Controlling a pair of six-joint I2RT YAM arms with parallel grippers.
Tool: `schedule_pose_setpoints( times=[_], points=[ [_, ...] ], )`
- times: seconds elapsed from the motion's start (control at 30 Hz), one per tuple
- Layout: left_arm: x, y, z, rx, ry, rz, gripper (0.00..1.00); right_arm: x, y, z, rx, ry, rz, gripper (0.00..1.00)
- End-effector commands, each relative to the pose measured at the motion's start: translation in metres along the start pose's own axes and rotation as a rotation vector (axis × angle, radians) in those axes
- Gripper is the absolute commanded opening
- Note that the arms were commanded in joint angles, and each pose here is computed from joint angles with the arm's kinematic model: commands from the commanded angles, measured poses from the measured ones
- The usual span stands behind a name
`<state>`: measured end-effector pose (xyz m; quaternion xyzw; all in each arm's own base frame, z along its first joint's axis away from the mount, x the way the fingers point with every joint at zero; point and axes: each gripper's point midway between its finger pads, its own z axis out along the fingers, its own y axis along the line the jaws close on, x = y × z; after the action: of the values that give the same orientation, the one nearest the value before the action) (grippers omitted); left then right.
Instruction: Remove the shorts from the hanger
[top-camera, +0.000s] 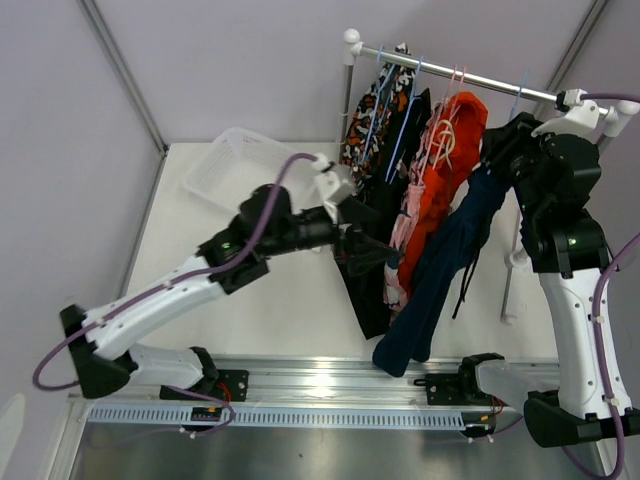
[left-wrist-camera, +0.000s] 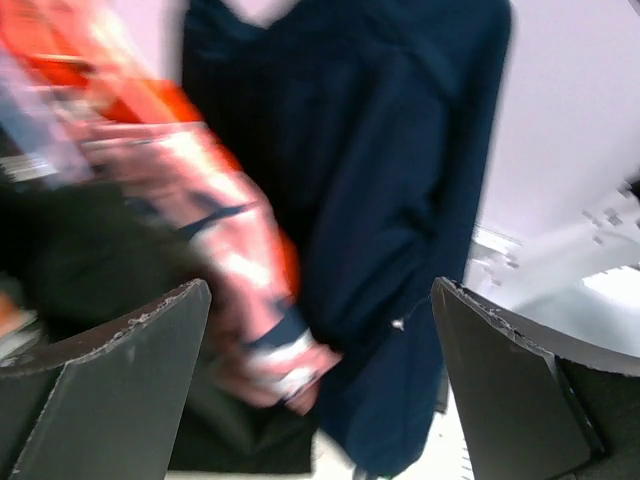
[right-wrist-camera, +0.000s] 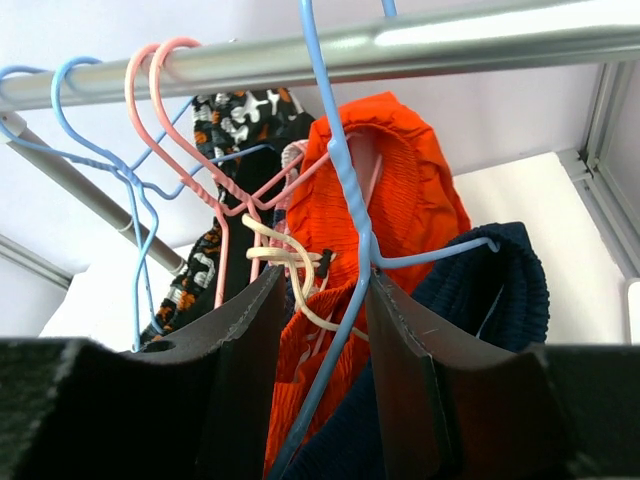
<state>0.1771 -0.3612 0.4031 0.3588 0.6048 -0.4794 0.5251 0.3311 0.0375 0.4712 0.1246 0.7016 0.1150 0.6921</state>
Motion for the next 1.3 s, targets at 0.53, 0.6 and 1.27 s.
schedule_pose_setpoints(
  times=[0.53,0.6,1.27],
  points=[
    [0.024,-0.058,0.100,0.265,0.011,0.004,0.99,0.025,0.004,0.017,-0.026,0.027,0.047,0.00],
    [0.015,-0.066,0.094,0.273,-0.004,0.018,0.99,0.032,0.002,0.020,-0.019,0.041,0.048,0.00],
    [0.061,-0.063,0.111,0.147,0.069,0.021,0.51,0.026,0.001,0.020,-0.010,0.023,0.052,0.00]
  ],
)
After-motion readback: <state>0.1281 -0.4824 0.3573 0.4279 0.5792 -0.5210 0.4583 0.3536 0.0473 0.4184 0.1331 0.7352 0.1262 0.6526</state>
